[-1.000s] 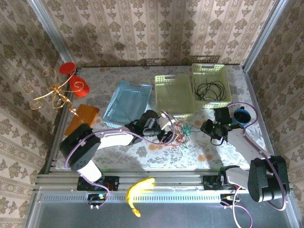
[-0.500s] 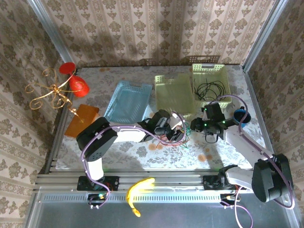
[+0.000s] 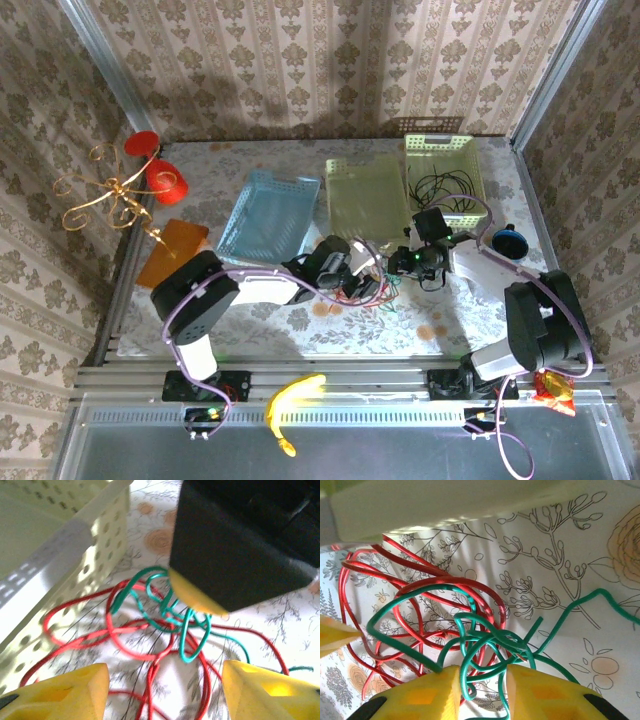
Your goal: Untangle the cables
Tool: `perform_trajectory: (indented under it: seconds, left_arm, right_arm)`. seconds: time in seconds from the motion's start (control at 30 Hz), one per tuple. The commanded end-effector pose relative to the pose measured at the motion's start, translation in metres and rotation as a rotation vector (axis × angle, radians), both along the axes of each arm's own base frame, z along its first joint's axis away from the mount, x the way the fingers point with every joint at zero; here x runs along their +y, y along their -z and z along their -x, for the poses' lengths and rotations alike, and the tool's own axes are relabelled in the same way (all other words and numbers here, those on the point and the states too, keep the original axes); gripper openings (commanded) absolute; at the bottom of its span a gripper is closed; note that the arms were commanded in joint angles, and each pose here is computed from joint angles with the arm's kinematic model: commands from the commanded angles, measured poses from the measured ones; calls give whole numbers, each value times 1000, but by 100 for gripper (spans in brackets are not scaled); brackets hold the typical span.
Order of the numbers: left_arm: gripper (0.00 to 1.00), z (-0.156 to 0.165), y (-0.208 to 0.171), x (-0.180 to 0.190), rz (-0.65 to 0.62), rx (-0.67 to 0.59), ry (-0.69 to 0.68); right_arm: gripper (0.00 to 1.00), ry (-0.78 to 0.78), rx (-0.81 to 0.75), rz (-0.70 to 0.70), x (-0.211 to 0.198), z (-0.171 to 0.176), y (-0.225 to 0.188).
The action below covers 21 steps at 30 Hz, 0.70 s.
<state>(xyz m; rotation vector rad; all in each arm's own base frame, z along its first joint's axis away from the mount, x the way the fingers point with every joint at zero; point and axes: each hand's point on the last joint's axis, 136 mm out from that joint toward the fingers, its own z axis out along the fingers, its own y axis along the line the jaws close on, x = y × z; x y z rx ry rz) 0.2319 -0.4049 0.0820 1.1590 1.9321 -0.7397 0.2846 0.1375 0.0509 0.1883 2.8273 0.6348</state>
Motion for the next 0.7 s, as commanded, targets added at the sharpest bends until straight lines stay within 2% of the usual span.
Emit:
perform_trajectory:
  seconds: [0.0,0.3,0.4,0.5,0.67]
  left_arm:
    - [63,-8,-12,17,24,-12,-78]
    - [63,-8,-15,30,35,4,-103]
    - [63,-8,-16,28,43,9,-96]
    - [63,-8,-17,27,49,12,-99]
    - [63,-9,-20,26,61,13,-94]
  right_arm:
    - [30,-27,15,-18,7,-3,1]
    - [29,-36,11,-29,14,-7,8]
    - [19,-39,9,-30,16,-9,9]
    - [2,-41,-7,-36,18,-11,5]
    - [0,-55,-54,-24,14,-6,-14]
